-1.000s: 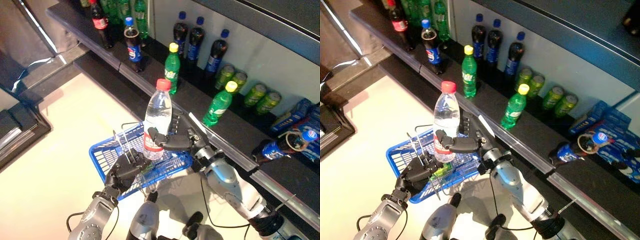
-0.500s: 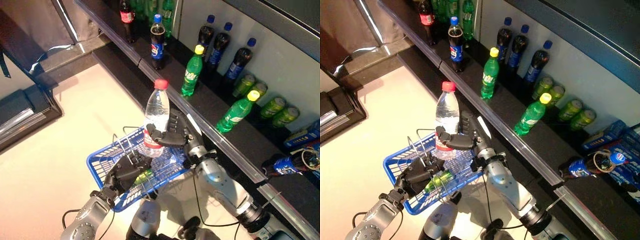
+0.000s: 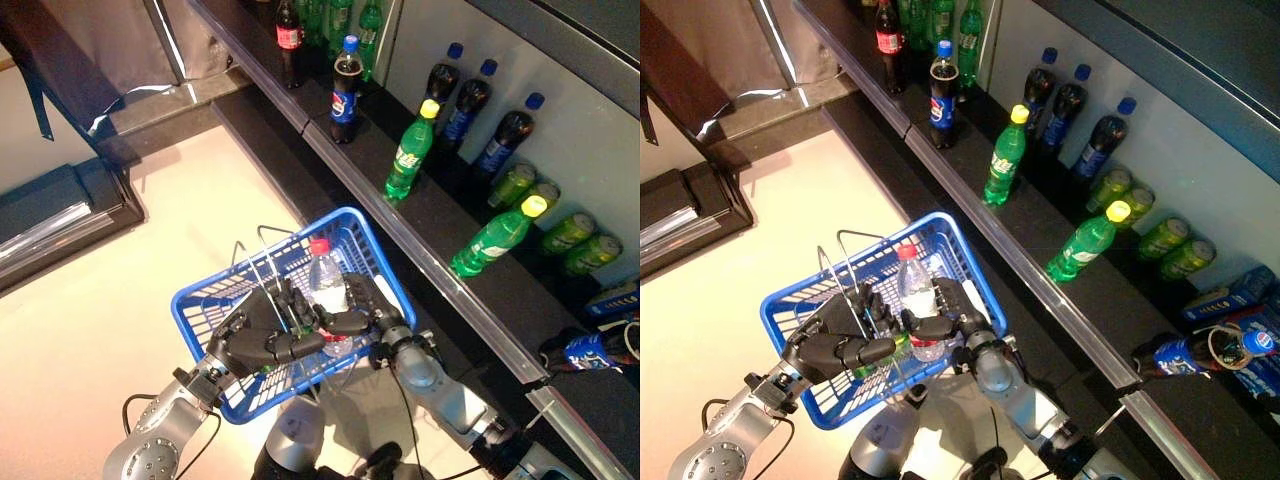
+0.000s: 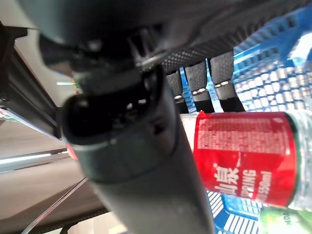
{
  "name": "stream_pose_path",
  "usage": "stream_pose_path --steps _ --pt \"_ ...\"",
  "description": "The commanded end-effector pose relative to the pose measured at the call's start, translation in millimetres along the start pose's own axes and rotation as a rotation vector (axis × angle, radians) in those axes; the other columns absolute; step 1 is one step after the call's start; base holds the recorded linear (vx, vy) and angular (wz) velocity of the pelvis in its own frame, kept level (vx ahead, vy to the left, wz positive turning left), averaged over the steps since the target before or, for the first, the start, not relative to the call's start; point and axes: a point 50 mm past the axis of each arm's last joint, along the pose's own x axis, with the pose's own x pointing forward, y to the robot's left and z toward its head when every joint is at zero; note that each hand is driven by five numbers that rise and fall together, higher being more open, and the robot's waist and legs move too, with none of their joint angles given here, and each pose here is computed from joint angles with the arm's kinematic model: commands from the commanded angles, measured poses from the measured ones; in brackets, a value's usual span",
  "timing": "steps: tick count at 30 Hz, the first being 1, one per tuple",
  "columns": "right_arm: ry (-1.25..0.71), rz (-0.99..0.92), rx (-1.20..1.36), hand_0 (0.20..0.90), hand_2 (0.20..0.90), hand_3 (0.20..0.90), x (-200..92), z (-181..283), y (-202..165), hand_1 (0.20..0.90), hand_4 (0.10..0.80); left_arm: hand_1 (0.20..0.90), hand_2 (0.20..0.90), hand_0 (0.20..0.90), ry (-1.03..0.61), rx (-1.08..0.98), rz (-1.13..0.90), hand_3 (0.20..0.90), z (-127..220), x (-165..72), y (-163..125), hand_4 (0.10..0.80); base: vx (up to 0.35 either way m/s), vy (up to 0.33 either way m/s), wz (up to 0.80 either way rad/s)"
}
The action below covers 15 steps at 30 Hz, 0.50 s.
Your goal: Pick up the drink and place into the basket.
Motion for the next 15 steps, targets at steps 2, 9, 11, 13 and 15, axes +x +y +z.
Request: stream_pose_path --steps 2,9,11,13,15 --pt "-0.506 -0.043 0.215 0.3 0.3 0.2 -5 97 -7 0.3 0.1 0.3 0.3 0.3 -0.358 0.103 -0.47 0.2 57 12 -69 0.1 0.041 -0.019 0.0" --pt "-0.572 -0.098 0.265 0.3 0.3 0.2 -13 111 -23 0.3 0.1 0.3 0.3 0.3 -0.344 0.072 -0.43 0.2 53 10 -65 0.1 0.062 0.01 0.04" --pt "-0.543 -0.095 0.272 0.3 0.3 0.2 -13 106 -22 0.3 0.1 0.3 0.3 0.3 -0.339 0.066 -0.425 0.2 51 10 -65 0.1 0.062 0.022 -0.01" --pt "-0.485 -0.078 0.322 0.3 0.3 0.2 -12 96 -17 0.3 0.1 0.3 0.3 0.3 -0.331 0.054 -0.422 0.2 49 9 -66 0.1 0.089 0.033 0.0" --pt "-0.457 -0.072 0.338 0.3 0.3 0.2 -11 91 -13 0.3 0.1 0.3 0.3 0.3 -0.328 0.049 -0.424 0.2 47 9 -66 0.1 0.066 0.033 0.01"
